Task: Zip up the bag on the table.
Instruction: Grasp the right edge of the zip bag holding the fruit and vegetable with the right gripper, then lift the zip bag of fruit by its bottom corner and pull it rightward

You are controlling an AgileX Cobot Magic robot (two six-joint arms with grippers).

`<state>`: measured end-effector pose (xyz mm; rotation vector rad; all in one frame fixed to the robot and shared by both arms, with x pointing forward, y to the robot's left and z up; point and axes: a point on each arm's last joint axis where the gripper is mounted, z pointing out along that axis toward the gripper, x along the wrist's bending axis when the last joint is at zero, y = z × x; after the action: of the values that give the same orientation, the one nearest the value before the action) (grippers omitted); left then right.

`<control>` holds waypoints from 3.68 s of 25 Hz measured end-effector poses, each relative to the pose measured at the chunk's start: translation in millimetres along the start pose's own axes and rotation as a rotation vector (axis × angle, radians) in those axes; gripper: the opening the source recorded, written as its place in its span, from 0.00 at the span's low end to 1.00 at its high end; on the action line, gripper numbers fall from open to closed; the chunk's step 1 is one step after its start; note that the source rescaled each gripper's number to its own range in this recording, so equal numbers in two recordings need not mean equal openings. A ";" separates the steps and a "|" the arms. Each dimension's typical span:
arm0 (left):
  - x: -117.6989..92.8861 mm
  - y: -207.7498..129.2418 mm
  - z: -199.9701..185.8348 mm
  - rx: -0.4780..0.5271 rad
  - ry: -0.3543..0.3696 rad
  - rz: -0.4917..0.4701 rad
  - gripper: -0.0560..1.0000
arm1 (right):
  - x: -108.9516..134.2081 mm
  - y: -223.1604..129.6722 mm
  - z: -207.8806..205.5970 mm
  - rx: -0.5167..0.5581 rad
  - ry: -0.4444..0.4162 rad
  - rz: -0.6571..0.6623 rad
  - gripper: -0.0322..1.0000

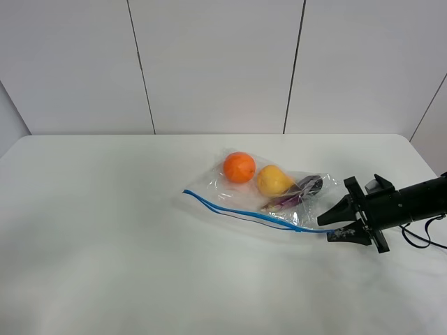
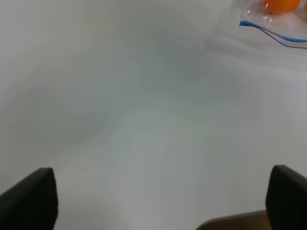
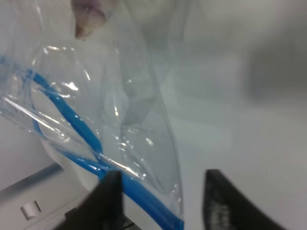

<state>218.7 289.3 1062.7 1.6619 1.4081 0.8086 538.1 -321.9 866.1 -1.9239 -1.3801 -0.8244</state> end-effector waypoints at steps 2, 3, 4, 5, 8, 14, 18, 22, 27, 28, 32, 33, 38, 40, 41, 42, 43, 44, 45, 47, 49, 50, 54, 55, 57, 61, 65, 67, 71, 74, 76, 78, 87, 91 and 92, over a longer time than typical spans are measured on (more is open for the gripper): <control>0.0 0.0 0.0 0.000 0.000 0.000 1.00 | 0.0 0.0 0.0 0.000 0.000 0.000 0.38; 0.0 0.0 0.0 0.000 0.000 0.000 1.00 | 0.0 0.0 0.0 0.000 0.000 0.000 0.34; 0.0 0.0 0.0 0.000 0.000 0.000 1.00 | 0.0 0.0 0.0 0.000 0.000 0.000 0.30; 0.0 0.0 0.0 0.000 0.000 0.000 1.00 | 0.0 0.0 0.0 0.000 0.000 0.000 0.27; 0.0 0.0 0.0 0.000 0.000 0.000 1.00 | 0.0 0.0 0.0 0.000 0.000 -0.001 0.23; 0.0 0.0 0.0 0.000 0.000 0.000 1.00 | -0.1 0.1 0.0 -0.001 -0.002 -0.011 0.23; 0.0 0.0 0.0 0.000 0.000 0.000 1.00 | -0.2 0.1 0.0 -0.001 -0.002 -0.024 0.23; 0.0 0.0 0.0 0.000 0.000 0.000 1.00 | -0.6 -0.4 0.0 0.004 -0.007 -0.035 0.23; 0.0 0.0 0.0 0.000 0.000 0.000 1.00 | -1.0 -0.8 0.0 0.009 -0.010 -0.042 0.23; 0.0 0.0 0.0 0.000 0.000 0.000 1.00 | -0.9 -0.8 0.0 0.009 -0.010 -0.041 0.23; 0.0 0.0 0.0 0.000 0.000 0.000 1.00 | -1.1 -0.6 0.0 0.007 -0.012 -0.041 0.31; 0.0 0.0 0.0 0.000 0.000 0.000 1.00 | -1.1 -0.6 0.0 0.007 -0.012 -0.041 0.34; 0.0 0.0 0.0 0.000 0.000 0.000 1.00 | -0.8 0.0 0.0 0.000 -0.009 -0.041 0.38; 0.0 0.0 0.0 0.000 0.000 0.000 1.00 | -0.2 0.7 0.0 -0.008 -0.002 -0.044 0.38; 0.0 0.0 0.0 0.000 0.000 0.000 1.00 | -0.1 0.9 0.1 -0.009 0.001 -0.049 0.38; 0.0 0.0 0.0 0.000 0.000 0.000 1.00 | 0.2 1.2 0.0 -0.011 0.003 -0.051 0.38; 0.0 0.0 0.0 0.000 0.000 0.000 1.00 | 0.9 1.0 0.9 -0.008 0.004 -0.053 0.38; 0.0 0.0 0.0 0.000 0.000 0.000 1.00 | 1.8 0.6 2.2 -0.003 0.002 -0.056 0.38; 0.0 0.0 0.0 0.000 0.000 0.000 1.00 | 3.1 -0.1 4.4 0.006 -0.001 -0.064 0.38; 0.0 0.0 0.0 0.000 0.000 0.000 1.00 | 8.5 -2.7 12.7 0.037 -0.013 -0.090 0.38; 0.0 0.0 0.0 0.000 0.000 0.000 1.00 | 12.5 -4.5 20.0 0.055 -0.030 -0.113 0.38; 0.0 0.0 0.0 0.000 0.000 0.000 1.00 | 13.2 -4.4 22.2 0.054 -0.042 -0.120 0.38; 0.0 0.0 0.0 0.000 0.000 0.000 1.00 | 9.0 -1.4 18.0 0.030 -0.060 -0.116 0.38; 0.0 0.0 0.0 0.000 0.000 0.000 1.00 | 7.6 -0.2 15.7 0.021 -0.060 -0.110 0.38; 0.0 0.0 0.0 0.000 0.000 0.000 1.00 | 4.4 1.5 10.8 0.005 -0.057 -0.095 0.38; 0.0 0.0 0.0 0.000 0.000 0.000 1.00 | 3.0 2.1 8.5 -0.002 -0.053 -0.087 0.33; 0.0 0.0 0.0 0.000 0.000 0.000 1.00 | 3.2 1.9 8.5 0.000 -0.051 -0.087 0.17; -0.1 0.0 0.0 0.000 -0.001 0.000 1.00 | 3.2 2.0 8.5 -0.001 -0.050 -0.086 0.07; -0.1 0.0 0.0 0.000 -0.001 0.000 1.00 | 4.8 1.4 8.5 0.005 -0.032 -0.082 0.03; -0.1 0.0 0.0 0.000 -0.001 0.000 1.00 | 9.4 2.0 8.0 0.008 0.011 -0.079 0.03; -0.1 0.0 0.0 0.000 -0.001 0.000 1.00 | 13.9 4.7 6.3 0.012 0.038 -0.090 0.03; -0.1 0.0 0.0 0.000 -0.001 0.000 1.00 | 20.6 9.6 3.7 0.007 0.072 -0.102 0.03; -0.1 0.0 0.0 0.000 -0.001 0.000 1.00 | 68.5 20.8 12.5 0.002 0.170 -0.214 0.03; -0.1 0.0 0.0 0.000 -0.001 0.000 1.00 | 87.6 16.1 15.0 0.006 0.182 -0.266 0.03; -0.1 0.0 0.0 0.000 -0.001 0.000 1.00 | 90.6 16.5 13.3 0.001 0.184 -0.271 0.03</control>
<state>218.7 289.3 1062.7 1.6617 1.4077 0.8076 578.9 -264.3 926.6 -1.6349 -1.5451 -1.0989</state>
